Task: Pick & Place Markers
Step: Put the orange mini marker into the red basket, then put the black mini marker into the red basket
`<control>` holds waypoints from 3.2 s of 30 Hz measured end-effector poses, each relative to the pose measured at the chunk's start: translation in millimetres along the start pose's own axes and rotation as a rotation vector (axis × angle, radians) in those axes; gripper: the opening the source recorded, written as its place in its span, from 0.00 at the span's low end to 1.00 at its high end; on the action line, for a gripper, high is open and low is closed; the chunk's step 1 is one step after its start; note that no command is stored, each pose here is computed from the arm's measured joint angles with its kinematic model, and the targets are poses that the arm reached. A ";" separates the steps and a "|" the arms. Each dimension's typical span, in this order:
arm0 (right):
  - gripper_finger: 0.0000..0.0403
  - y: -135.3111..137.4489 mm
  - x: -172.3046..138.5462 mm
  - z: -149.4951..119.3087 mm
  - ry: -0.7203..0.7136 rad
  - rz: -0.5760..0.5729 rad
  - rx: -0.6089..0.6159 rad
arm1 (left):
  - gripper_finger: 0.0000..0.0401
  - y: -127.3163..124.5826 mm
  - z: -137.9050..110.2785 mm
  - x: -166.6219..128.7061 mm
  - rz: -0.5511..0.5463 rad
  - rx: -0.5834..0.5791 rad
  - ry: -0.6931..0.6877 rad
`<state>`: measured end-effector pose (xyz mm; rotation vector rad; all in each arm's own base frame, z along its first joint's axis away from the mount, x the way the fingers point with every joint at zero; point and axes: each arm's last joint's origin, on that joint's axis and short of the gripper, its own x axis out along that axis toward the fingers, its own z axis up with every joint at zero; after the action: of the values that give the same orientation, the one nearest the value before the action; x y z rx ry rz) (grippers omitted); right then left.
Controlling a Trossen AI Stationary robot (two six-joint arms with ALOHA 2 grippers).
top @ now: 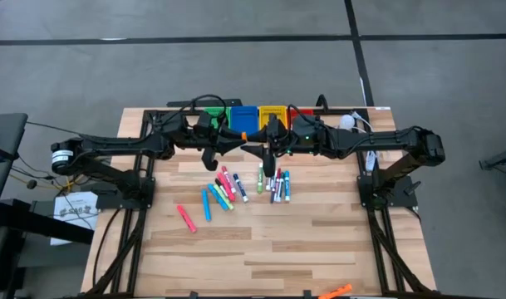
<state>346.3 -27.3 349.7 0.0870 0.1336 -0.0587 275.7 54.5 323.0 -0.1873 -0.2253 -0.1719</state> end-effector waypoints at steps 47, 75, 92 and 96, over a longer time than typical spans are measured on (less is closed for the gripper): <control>0.07 -74.4 -18.2 -27.9 0.335 -0.315 0.085 | 0.66 -12.6 31.8 -53.0 0.249 0.012 0.133; 0.10 -176.9 -98.2 -137.1 0.815 -0.725 0.537 | 0.66 -9.5 -11.4 -81.8 0.427 -0.140 0.247; 0.35 -176.3 -95.2 -136.6 0.791 -0.807 0.479 | 0.66 -10.0 -11.4 -81.5 0.433 -0.161 0.240; 0.37 -169.2 -89.1 -132.9 0.735 -0.801 0.523 | 0.66 -9.9 -11.7 -81.6 0.434 -0.162 0.244</control>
<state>230.0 -178.9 216.6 0.5754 0.8840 -0.8678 197.9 54.6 294.1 -0.3679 0.0750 0.2191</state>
